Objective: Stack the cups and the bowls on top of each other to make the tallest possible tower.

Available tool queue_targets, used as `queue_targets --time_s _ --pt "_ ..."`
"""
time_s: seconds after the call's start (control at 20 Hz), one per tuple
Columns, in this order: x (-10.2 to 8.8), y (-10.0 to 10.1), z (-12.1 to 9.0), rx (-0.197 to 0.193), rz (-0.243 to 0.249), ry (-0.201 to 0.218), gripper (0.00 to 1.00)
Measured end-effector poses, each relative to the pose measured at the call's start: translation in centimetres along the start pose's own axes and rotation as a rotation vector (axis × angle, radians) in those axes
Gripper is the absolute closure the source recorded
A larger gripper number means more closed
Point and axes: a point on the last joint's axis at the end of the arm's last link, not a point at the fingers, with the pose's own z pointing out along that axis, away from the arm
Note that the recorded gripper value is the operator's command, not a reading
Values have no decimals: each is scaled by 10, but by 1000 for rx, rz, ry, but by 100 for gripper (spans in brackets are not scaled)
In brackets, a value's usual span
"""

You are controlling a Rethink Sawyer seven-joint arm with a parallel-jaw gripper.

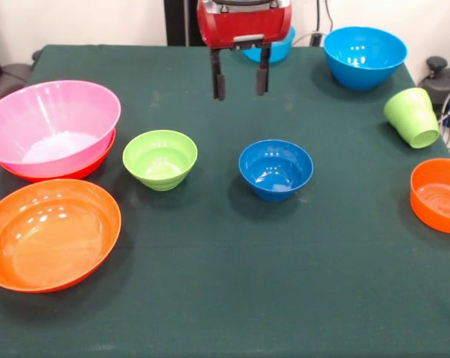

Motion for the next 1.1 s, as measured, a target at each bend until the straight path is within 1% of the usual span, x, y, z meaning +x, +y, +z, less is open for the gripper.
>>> queue_targets --time_s 0.25,0.4,0.45,0.5,0.55,0.8,0.85,1.1 --pt "9 -4 3 25 17 24 0" --pt "13 3 3 48 25 39 0" --pt "14 10 2 63 28 46 0" --pt "14 14 1 70 29 48 0" --pt "14 33 -1 93 34 54 0" --pt "14 71 -4 118 60 58 0" --pt "14 88 -6 125 82 58 0" --pt "17 114 -9 139 121 59 0"
